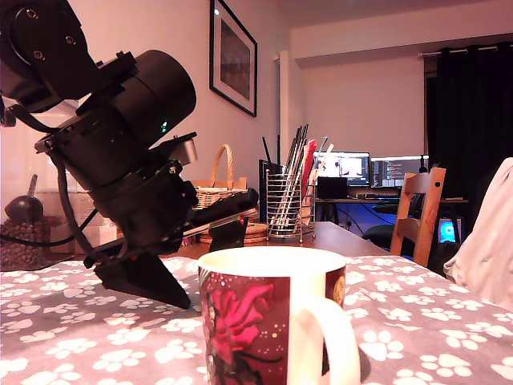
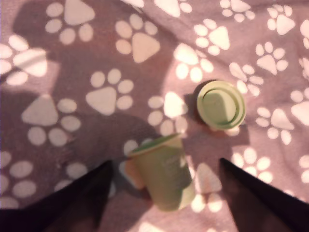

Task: Pick up the coffee capsules on the table and drop them inside the coffee cup

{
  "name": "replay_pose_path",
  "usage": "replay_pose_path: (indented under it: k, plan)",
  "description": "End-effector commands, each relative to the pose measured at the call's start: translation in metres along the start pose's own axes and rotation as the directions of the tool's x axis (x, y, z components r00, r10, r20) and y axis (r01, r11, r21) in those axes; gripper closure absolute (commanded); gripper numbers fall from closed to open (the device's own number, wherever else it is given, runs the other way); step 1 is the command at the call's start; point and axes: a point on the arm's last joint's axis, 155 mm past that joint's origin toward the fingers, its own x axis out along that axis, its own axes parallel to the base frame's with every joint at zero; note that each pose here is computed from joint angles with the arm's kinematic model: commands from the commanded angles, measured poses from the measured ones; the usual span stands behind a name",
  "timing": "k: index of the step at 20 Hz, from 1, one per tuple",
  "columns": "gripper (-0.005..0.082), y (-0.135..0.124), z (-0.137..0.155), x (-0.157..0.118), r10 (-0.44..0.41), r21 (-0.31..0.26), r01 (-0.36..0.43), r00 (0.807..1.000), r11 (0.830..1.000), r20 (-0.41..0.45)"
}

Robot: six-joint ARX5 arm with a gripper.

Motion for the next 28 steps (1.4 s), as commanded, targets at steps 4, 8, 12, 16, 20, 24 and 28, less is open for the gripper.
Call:
replay_pose_path:
  k: [4, 8, 12, 16, 20, 24, 28]
  plan:
    - [0.0385, 0.004, -0.005, 0.004, 0.011, -0.012, -0.012, 1.000, 1.000, -0.018]
    - [0.0491, 0.004, -0.005, 0.004, 0.011, -0.011, -0.011, 1.000, 1.000, -0.017]
    - [0.0609, 0.004, -0.004, 0.004, 0.010, -0.007, -0.010, 1.000, 1.000, -0.016]
    - [0.0666, 0.004, -0.004, 0.004, 0.010, 0.008, -0.010, 1.000, 1.000, -0.015]
    - [0.0697, 0.003, -0.003, 0.003, 0.007, 0.034, -0.007, 1.000, 0.999, -0.013]
    - [0.0698, -0.011, -0.001, 0.002, -0.052, 0.076, 0.054, 0.998, 0.996, -0.028]
    - [0.0725, -0.020, 0.000, -0.001, -0.088, 0.141, 0.093, 0.995, 0.986, -0.040]
